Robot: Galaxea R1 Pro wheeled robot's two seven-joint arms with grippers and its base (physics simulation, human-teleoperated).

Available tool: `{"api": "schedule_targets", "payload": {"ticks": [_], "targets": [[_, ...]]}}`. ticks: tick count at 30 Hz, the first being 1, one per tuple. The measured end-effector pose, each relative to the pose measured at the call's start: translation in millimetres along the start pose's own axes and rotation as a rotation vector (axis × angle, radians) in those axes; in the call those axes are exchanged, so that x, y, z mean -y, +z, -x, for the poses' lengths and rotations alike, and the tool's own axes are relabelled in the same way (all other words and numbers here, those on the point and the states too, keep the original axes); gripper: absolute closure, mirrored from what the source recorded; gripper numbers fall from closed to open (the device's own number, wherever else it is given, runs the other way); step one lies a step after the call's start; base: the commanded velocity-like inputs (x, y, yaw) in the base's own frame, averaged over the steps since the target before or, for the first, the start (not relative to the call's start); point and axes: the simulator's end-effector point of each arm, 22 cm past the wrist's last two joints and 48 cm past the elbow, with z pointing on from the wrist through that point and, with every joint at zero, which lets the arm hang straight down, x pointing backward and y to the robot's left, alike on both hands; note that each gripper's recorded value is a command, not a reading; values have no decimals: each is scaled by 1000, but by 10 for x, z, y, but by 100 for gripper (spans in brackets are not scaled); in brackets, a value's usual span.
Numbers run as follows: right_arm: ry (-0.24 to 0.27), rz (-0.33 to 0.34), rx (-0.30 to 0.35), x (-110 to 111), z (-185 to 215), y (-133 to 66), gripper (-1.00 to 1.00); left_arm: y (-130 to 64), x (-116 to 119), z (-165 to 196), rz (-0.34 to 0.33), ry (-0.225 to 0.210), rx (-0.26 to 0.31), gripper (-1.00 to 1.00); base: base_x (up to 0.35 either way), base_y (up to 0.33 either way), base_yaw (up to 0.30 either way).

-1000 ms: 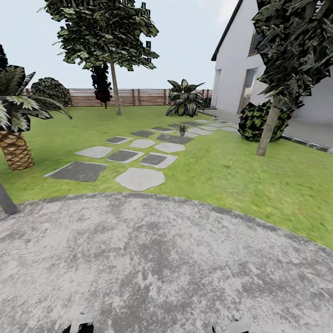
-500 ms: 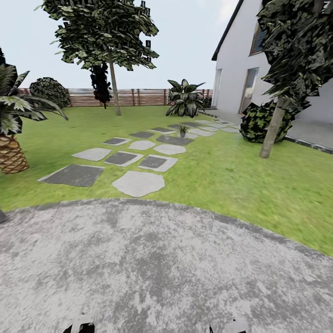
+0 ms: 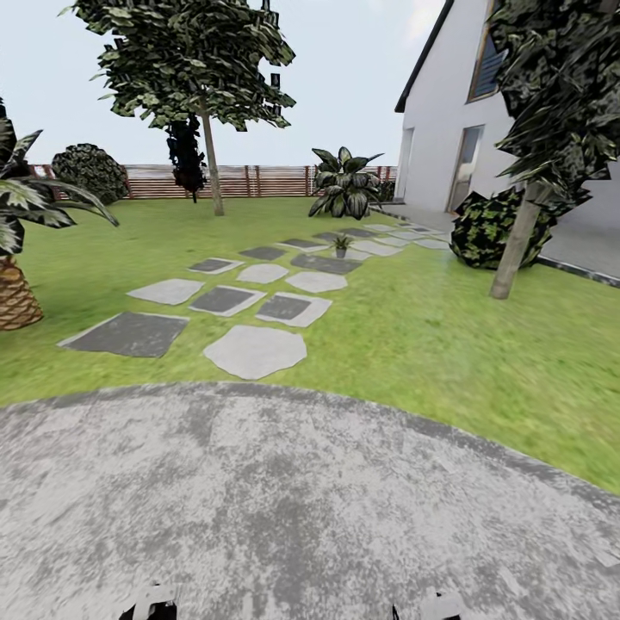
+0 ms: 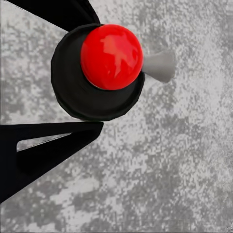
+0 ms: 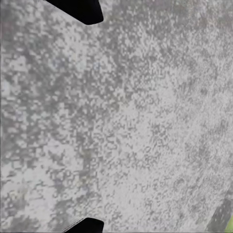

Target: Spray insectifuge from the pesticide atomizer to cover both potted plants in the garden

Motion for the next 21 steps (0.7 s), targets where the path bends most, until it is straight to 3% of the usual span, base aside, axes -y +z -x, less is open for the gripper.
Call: {"api": "schedule_targets", "payload": {"ticks": [21], "targets": [[1, 1, -1, 5, -3, 0, -100, 0, 2, 0, -1, 0, 0, 100, 340, 0, 0]]}}
